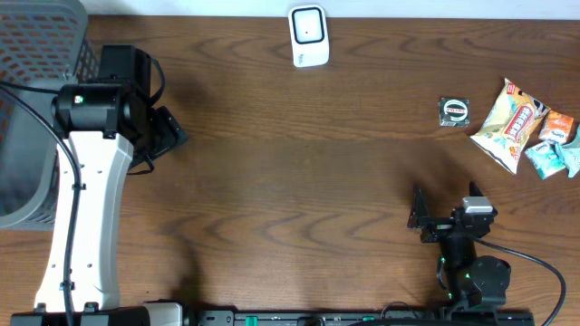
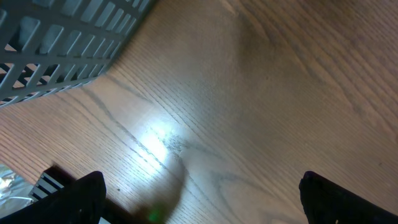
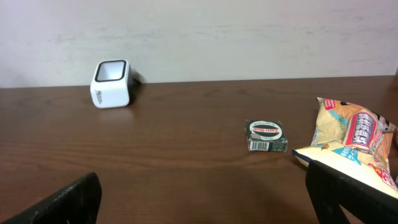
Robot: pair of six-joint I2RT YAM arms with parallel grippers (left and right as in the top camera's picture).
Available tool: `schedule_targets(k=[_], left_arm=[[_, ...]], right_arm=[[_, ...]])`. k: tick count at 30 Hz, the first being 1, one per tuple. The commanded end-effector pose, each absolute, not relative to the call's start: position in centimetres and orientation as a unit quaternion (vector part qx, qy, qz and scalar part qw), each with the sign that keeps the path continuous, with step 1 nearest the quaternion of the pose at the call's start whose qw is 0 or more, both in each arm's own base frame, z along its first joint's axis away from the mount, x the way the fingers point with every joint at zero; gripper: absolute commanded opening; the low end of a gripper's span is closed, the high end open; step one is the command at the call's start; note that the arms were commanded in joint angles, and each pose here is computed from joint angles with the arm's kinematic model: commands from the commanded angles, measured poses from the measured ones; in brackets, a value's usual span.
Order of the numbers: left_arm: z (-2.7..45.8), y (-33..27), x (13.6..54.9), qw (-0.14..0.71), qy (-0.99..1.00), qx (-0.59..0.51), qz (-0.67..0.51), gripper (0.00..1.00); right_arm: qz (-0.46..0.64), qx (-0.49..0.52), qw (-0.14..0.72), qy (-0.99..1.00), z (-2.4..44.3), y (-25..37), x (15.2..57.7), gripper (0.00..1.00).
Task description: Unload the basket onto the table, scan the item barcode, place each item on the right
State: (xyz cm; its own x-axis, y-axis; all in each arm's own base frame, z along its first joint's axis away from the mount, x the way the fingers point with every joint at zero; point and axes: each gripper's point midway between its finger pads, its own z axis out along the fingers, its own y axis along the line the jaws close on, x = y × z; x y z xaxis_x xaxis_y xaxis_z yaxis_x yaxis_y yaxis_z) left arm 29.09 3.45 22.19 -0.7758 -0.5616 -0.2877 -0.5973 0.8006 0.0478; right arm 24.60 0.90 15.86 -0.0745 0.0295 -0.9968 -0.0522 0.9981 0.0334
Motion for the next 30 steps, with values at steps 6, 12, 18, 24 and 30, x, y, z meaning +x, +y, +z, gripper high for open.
schedule_targets(k=[6, 12, 18, 24, 30], left_arm=[[22.2, 3.7, 29.0, 0.130, 0.938, -0.313, 0.073, 0.98], [22.2, 3.7, 29.0, 0.130, 0.938, -0.312, 0.073, 0.98], [22.2, 3.8, 28.9, 0.129, 0.940, -0.308, 0.077, 0.98], [21.8, 3.5, 27.8, 0.099, 0.950, -0.284, 0.080, 0.98], [21.9, 2.8, 27.6, 0.096, 0.952, -0.283, 0.061, 0.98]], right_arm=[[0.026, -0.004, 0.681, 0.732, 15.7, 0.7, 24.6, 0.99], [0.027, -0.004, 0.681, 0.732, 15.7, 0.7, 24.6, 0.99], [0.027, -0.004, 0.681, 0.732, 15.7, 0.7, 24.6, 0.99], [0.027, -0.004, 0.681, 0.732, 15.7, 0.7, 24.6, 0.99], [0.027, -0.004, 0.681, 0.732, 15.7, 0.7, 24.6, 0.99]])
